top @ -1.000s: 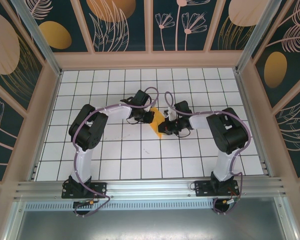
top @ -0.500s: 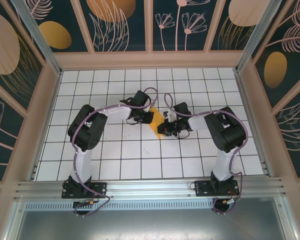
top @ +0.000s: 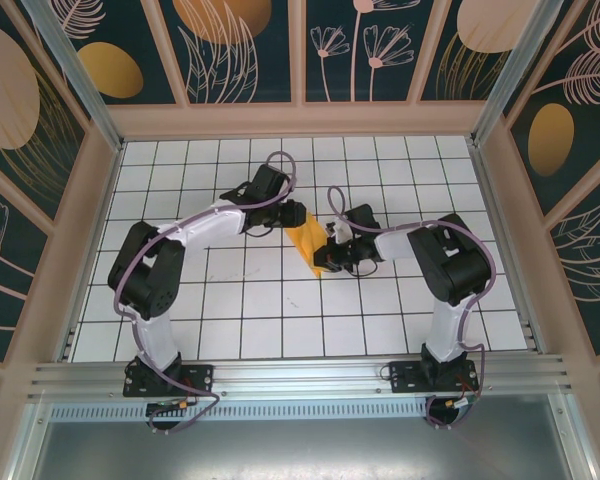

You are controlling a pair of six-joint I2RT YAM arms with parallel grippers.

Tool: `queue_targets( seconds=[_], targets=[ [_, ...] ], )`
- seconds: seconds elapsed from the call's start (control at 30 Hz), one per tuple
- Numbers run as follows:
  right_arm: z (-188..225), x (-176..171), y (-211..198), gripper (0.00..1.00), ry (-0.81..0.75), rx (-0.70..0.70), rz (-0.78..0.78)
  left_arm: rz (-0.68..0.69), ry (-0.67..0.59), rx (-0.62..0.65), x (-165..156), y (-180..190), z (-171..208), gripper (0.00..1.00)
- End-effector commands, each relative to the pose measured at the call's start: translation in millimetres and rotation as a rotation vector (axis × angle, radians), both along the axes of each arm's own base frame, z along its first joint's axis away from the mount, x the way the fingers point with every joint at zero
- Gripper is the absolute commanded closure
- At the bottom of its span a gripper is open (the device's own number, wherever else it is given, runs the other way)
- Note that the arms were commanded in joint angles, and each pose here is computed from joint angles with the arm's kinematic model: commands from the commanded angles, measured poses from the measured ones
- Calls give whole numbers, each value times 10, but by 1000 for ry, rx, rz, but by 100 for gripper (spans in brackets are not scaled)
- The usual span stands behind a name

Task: Fold a paper plane with a square sheet of paper (pick it up from the middle)
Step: Fourth fold the wing at the center of the table.

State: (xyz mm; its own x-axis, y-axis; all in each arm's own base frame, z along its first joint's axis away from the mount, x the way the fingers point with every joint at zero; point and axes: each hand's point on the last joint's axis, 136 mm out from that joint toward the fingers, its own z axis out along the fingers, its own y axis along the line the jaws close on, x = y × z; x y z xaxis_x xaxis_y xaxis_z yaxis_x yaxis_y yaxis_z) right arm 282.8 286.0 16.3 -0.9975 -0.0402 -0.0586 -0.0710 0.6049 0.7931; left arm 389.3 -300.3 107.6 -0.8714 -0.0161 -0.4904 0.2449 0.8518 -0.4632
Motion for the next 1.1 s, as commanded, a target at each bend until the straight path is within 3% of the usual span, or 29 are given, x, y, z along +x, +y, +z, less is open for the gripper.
queue_targets(
  seconds=[0.0,0.07,0.17,0.27,0.47,0.6,0.8,1.07],
  targets=[
    [-487,-175,-176,99,79,-182,-34,76,22,-204,-96,-62,292,74],
    [-486,-172,-173,99,78,-179,-35,64,35,-325,-154,-173,407,82],
    [-478,-159,-157,99,73,-174,-36,49,108,-411,-177,-339,349,88],
    [-478,-152,-157,99,70,-175,-37,75,175,-419,-185,-403,90,93],
    [-476,-149,-152,99,67,-169,-39,120,247,-431,-189,-423,-346,91],
    [-468,-158,-160,99,64,-169,-40,135,264,-402,-176,-404,-547,90],
    [-426,-148,-151,98,56,-163,-38,166,265,-258,-248,-185,-892,89],
    [-270,-142,-96,96,34,-118,-22,147,208,-136,-245,-29,-991,86]
  ],
)
